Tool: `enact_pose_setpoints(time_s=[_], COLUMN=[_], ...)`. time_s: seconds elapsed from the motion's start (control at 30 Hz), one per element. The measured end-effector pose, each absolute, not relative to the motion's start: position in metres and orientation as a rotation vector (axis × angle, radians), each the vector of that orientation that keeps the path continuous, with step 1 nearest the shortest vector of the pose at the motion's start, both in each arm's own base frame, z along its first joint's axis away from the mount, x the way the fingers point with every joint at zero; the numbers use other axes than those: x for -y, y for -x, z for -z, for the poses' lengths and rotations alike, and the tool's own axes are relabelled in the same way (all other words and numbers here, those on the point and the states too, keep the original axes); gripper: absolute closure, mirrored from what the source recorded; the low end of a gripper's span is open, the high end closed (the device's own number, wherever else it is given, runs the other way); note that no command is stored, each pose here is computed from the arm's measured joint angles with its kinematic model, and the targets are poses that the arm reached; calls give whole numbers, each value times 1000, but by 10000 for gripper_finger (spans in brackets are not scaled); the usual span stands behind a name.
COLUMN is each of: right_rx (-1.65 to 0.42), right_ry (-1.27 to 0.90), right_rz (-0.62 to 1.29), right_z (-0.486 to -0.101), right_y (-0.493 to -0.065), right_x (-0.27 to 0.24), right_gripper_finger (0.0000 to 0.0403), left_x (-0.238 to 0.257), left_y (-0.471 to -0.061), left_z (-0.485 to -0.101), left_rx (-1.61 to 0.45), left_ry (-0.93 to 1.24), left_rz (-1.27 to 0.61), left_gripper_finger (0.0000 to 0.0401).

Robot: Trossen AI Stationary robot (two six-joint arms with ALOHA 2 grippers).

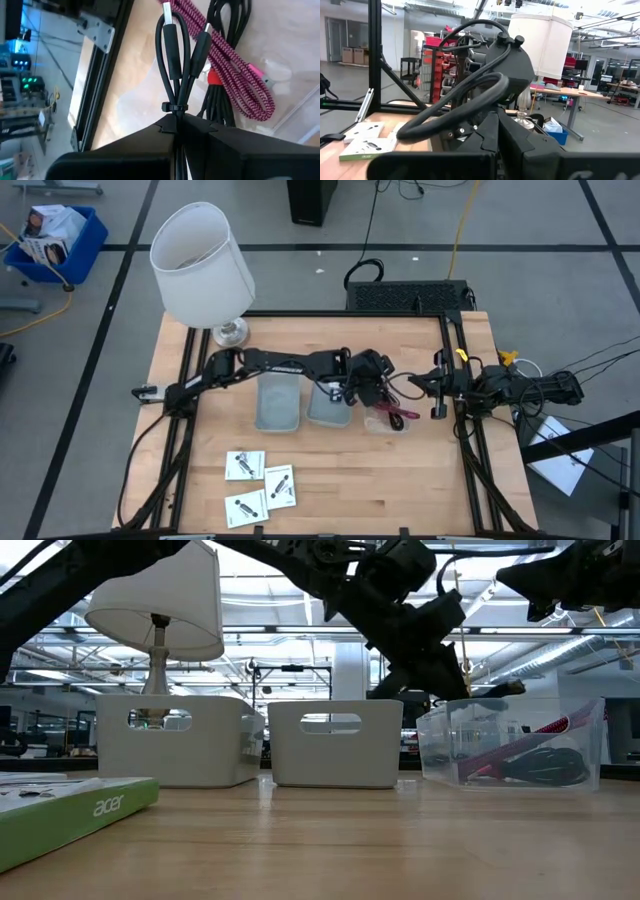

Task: Pick and place items into bin
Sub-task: Put the black charger cable into the transparent bin

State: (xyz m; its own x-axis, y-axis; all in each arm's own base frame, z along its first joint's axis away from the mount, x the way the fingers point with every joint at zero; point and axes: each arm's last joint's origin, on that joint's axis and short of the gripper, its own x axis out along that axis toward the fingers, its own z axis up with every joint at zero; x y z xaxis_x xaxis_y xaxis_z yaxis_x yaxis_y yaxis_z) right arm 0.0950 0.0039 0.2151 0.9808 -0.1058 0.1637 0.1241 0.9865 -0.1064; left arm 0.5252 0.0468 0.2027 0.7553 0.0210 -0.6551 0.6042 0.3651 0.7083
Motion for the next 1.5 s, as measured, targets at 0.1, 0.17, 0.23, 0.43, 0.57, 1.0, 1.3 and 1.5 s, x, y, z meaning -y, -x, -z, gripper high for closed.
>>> enact_pose_setpoints(time_s=[0.1, 0.17, 0.23, 0.43, 0.57, 1.0, 1.3, 1.5], right_rx=[158, 158, 158, 157, 150, 150, 150, 149], right_ry=[117, 117, 114, 111, 118, 121, 121, 122], right_rz=[116, 116, 116, 115, 115, 115, 117, 118], right_z=[-215, -215, -215, -215, -214, -214, -214, -214], right_y=[-95, -95, -95, -95, -95, -95, -95, -95], right_x=[-4, -4, -4, -4, -4, -4, -4, -4], right_gripper_finger=[403, 403, 403, 403, 403, 403, 403, 403], left_x=[-51, -52, -53, -55, -55, -47, -47, -50], left_y=[-524, -524, -524, -522, -521, -520, -524, -527], left_z=[-202, -202, -203, -201, -200, -199, -182, -184], left_rx=[-609, -595, -589, -607, -585, -529, -541, -544], left_ry=[-1118, -1102, -1102, -1090, -1075, -1159, -1172, -1181], left_rz=[455, 472, 470, 482, 528, 636, 658, 604], left_gripper_finger=[389, 390, 391, 391, 387, 382, 380, 360])
